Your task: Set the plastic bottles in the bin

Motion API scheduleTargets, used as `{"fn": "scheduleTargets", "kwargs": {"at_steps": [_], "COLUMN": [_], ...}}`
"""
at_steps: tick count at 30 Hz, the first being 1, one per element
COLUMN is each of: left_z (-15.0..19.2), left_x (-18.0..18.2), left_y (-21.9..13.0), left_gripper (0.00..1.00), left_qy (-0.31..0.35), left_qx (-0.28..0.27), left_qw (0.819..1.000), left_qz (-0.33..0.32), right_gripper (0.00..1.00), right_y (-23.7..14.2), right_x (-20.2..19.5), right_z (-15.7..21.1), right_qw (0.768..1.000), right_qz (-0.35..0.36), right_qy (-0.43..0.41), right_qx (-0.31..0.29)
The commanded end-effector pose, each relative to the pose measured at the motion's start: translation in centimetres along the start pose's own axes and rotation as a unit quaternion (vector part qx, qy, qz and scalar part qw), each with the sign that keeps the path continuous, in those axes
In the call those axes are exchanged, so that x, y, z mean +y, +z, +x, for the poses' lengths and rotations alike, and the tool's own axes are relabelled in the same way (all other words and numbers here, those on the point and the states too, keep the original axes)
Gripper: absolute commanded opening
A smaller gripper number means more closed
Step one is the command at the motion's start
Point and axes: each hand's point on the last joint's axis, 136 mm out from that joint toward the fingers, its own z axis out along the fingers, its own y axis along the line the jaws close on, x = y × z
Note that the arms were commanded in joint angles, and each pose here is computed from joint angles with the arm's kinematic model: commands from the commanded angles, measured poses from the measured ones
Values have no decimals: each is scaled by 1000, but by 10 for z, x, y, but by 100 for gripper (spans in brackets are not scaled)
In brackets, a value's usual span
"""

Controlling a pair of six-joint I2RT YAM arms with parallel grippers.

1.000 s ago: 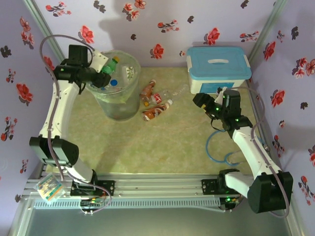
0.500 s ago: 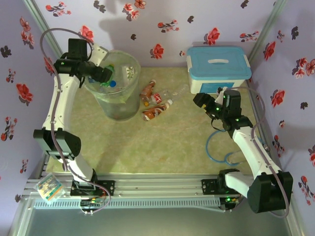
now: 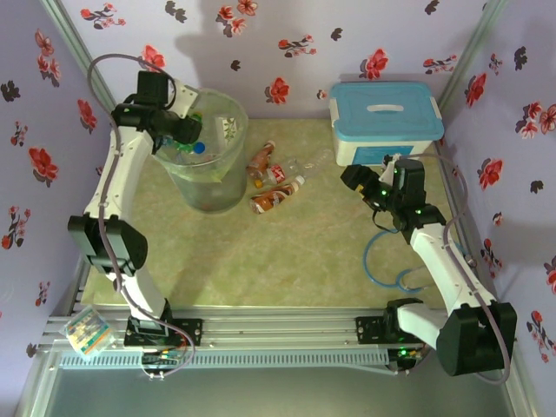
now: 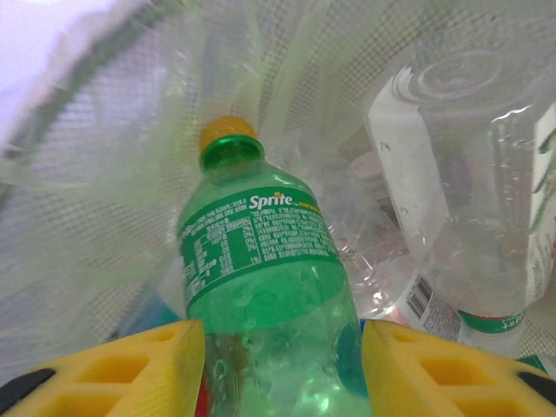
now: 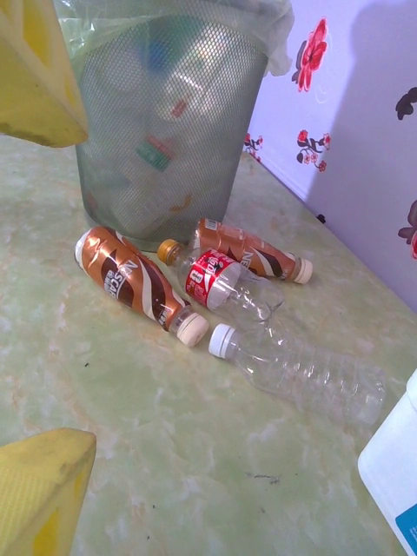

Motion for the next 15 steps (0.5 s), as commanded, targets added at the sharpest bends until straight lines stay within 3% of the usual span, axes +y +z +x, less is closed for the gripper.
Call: {"fn": "scheduleTargets", "kwargs": {"at_steps": [1,8,11,15], "left_z": [9,15,5,-21], "left_x": [3,0,3,6], "left_y": [17,27,13,-20], "left_gripper": [50,48,51,61], "left_qy": [-18,-25,-30,-30], "left_qx": [20,31,8,-39], "left_qw": [1000,999,999,999], "left_qz": [-8,-3,-10,-22], "right_gripper": [85,84,82,81], "right_y": [-6,-7,-7,-4], "right_x": [1,-2,-5,-8], "right_z": [0,-5,-11,-17], "right_qw": [1000,1000,999,998], "right_qz": [-5,6,18,32], "right_qy": [-13,-2,7,18], "right_qx": [-5,-17,-32,-49]}}
